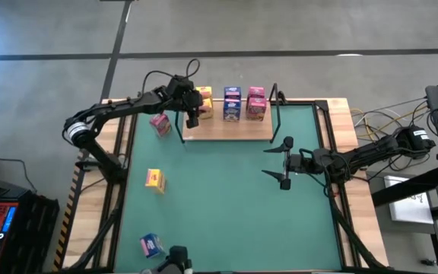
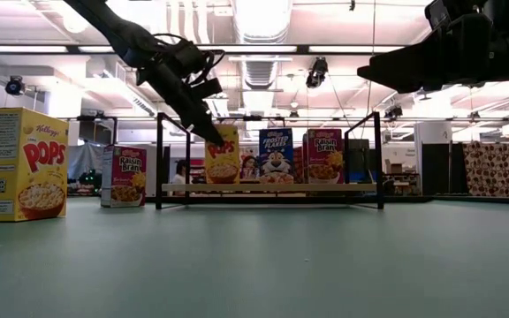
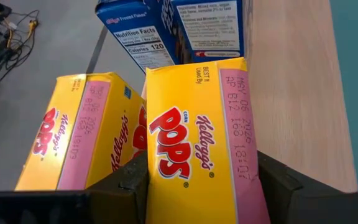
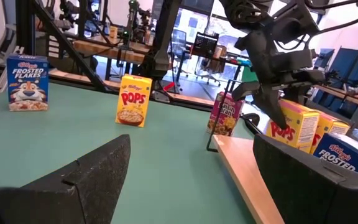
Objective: Stack cereal on shelf
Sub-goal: Put the right yellow cereal box on the shelf aligned with the other yellow cereal box
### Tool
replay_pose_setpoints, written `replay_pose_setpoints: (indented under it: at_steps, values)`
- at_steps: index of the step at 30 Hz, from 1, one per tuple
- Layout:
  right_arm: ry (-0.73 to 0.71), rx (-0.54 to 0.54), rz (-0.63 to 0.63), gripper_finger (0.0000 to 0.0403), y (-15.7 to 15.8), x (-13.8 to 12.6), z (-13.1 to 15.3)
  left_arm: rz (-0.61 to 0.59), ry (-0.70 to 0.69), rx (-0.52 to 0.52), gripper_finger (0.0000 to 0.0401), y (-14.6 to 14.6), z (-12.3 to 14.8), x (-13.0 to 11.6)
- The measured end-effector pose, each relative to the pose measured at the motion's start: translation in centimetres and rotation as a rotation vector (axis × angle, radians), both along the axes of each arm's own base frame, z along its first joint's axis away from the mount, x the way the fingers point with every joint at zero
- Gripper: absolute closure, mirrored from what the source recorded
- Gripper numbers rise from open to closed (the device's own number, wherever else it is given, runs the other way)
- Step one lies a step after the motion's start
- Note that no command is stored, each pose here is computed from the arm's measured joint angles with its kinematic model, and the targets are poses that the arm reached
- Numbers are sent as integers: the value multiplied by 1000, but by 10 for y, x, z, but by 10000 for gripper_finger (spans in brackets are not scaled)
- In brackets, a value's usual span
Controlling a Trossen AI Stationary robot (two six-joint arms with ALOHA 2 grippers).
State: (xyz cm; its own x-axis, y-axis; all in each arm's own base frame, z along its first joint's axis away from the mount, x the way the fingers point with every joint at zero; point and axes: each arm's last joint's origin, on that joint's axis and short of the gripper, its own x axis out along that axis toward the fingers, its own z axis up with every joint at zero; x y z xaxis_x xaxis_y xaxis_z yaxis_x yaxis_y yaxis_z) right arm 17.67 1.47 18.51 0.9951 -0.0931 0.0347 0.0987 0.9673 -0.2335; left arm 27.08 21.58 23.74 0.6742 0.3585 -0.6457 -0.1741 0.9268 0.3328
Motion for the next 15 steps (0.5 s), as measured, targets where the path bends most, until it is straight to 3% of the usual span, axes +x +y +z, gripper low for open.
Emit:
replay_pose_setpoints:
  at_steps: [15]
  values:
    - [0,0,0,76,0,0,0,22,-10,-22,206,1,-3,2]
